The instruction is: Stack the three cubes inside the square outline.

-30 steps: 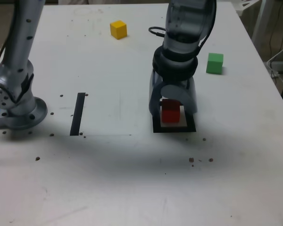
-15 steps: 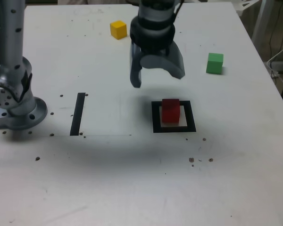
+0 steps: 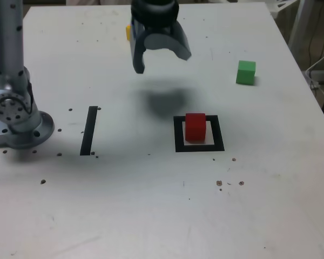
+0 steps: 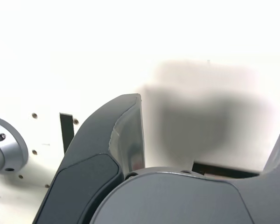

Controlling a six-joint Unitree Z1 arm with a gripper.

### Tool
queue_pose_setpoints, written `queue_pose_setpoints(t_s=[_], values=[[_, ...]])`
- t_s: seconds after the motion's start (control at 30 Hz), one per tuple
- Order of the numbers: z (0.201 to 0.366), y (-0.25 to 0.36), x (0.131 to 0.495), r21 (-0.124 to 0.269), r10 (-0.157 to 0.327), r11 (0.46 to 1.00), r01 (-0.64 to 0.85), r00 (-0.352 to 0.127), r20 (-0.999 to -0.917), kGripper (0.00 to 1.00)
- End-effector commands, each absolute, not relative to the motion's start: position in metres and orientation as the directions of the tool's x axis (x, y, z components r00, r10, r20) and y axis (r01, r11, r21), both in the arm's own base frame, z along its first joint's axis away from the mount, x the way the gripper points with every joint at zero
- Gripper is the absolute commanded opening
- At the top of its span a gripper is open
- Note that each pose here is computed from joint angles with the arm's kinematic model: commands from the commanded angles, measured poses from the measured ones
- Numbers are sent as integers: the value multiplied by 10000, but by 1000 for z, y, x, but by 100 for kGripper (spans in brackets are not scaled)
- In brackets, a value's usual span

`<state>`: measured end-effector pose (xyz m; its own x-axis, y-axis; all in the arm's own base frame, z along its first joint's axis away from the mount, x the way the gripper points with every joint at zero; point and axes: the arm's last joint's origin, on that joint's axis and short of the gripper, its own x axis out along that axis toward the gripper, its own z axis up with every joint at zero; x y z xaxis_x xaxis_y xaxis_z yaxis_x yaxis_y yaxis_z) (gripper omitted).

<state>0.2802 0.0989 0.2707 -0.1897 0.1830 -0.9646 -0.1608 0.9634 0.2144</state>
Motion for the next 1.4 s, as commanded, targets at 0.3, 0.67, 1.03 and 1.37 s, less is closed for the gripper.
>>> queue_pose_setpoints(t_s=[0.3, 0.67, 1.03, 1.37], values=[[277, 176, 245, 2039, 1393, 9243, -3226, -2122, -9672, 100], [269, 241, 230, 1924, 1004, 8881, -4175, -2322, -9675, 100], [253, 305, 219, 1672, 483, 8582, -4854, -2479, -9676, 100], [231, 349, 216, 1094, -175, 8550, -5069, -2391, -9708, 99]])
